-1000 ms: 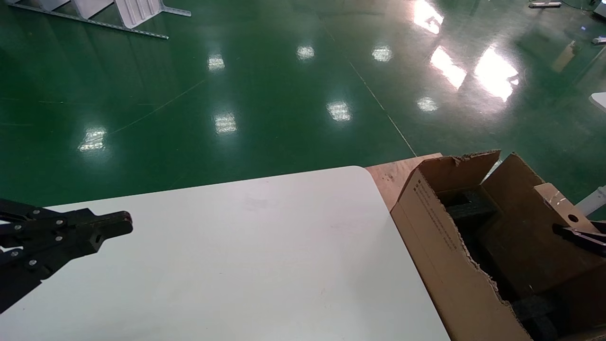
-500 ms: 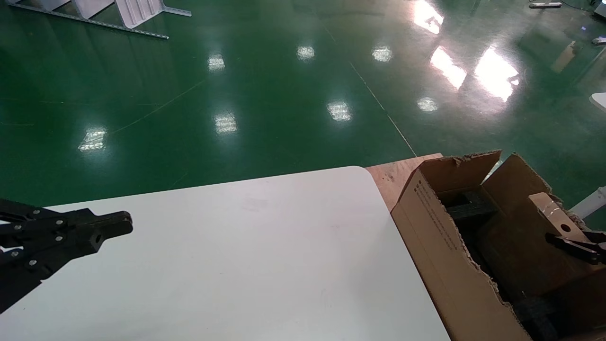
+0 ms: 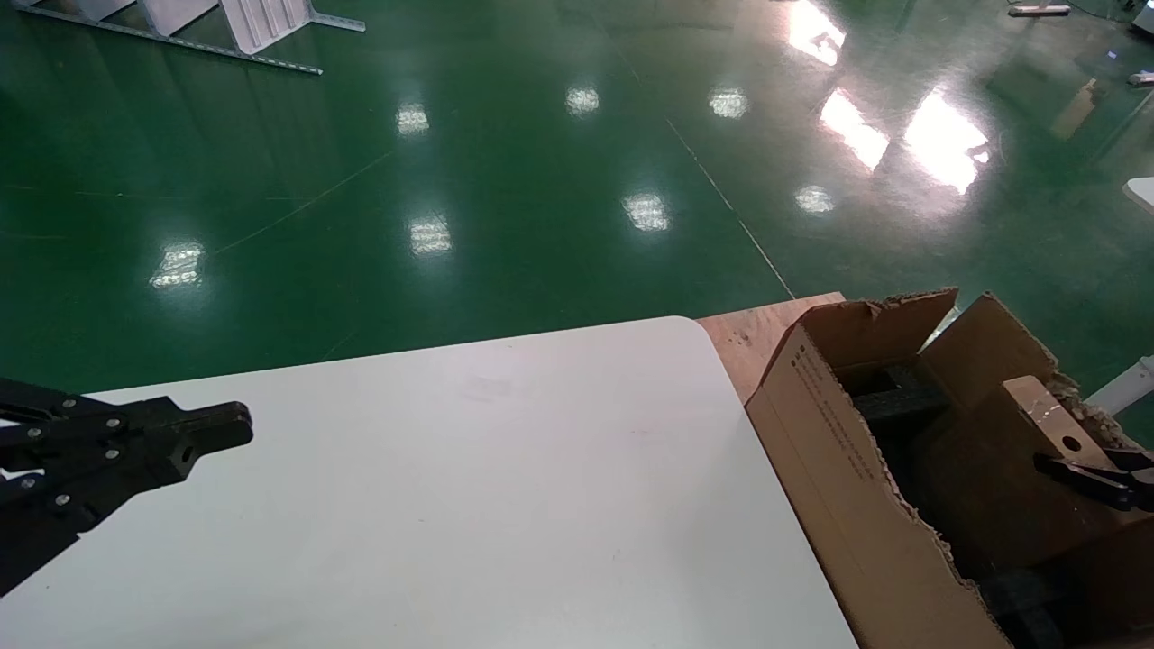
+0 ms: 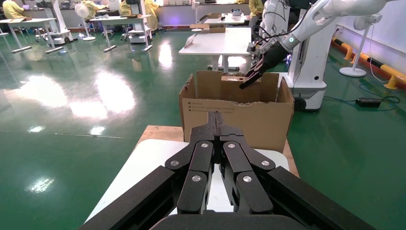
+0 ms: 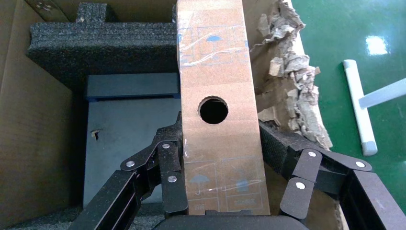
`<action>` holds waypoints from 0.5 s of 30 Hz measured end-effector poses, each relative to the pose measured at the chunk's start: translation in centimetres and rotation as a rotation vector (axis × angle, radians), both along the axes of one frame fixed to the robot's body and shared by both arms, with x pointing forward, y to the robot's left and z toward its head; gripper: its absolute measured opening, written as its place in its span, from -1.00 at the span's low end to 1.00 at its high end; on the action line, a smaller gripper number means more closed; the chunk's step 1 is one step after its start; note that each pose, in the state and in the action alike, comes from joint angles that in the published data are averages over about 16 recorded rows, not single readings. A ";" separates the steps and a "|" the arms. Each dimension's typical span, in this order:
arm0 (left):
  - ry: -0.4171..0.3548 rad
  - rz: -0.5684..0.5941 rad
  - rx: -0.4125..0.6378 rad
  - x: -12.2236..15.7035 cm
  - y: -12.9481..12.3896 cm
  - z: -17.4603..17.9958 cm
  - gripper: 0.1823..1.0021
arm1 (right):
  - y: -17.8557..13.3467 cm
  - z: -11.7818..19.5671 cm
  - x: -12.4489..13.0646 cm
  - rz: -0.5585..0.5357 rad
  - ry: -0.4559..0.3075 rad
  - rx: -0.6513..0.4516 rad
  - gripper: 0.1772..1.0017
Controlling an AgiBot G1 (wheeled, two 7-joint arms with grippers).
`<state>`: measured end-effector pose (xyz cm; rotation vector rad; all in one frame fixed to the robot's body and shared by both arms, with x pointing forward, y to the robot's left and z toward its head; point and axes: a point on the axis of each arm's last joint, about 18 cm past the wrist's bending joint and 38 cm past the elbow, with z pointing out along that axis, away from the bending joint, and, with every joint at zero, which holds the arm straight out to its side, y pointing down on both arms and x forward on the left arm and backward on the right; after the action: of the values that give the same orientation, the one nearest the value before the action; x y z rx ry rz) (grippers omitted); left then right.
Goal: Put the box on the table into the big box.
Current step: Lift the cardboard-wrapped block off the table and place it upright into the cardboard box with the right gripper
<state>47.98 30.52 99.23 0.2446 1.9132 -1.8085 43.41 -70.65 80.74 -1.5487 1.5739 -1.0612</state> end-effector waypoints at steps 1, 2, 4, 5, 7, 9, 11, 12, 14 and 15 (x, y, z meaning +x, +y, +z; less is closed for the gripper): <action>0.000 0.000 0.000 0.0 0.0 0.0 -0.98 | 0.0 0.0 0.0 -0.001 0.001 0.001 -0.30; 0.000 0.000 0.000 0.0 0.0 0.0 -0.97 | 0.0 0.0 0.0 -0.001 0.002 0.001 -0.30; 0.000 0.000 0.000 0.0 0.0 0.0 -0.97 | 0.0 0.0 0.0 -0.002 0.004 0.001 -0.29; 0.000 0.000 0.000 0.0 0.0 0.0 -0.96 | 0.0 0.0 0.0 -0.003 0.005 0.002 -0.29; 0.000 0.000 0.000 0.0 0.0 0.0 -0.95 | 0.0 -0.1 0.0 -0.003 0.006 0.002 -0.28; 0.000 0.000 0.000 0.0 0.0 0.0 -0.93 | 0.0 -0.1 0.0 -0.004 0.009 0.001 -0.25; 0.000 0.000 0.000 0.0 0.0 0.0 -0.90 | -0.1 -0.2 -0.1 -0.004 0.012 0.001 -0.22; 0.000 0.000 0.000 0.0 0.0 0.0 -0.88 | -0.1 -0.2 -0.1 -0.004 0.014 0.000 -0.21; 0.000 0.000 0.000 0.0 0.0 0.0 -0.83 | -0.1 -0.2 -0.1 -0.004 0.016 0.000 -0.18; 0.000 0.000 0.000 0.0 0.0 0.0 -0.80 | -0.1 -0.3 -0.1 -0.004 0.017 -0.001 -0.14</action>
<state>47.99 30.53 99.23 0.2440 1.9130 -1.8084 43.26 -70.72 80.48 -1.5594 1.5890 -1.0533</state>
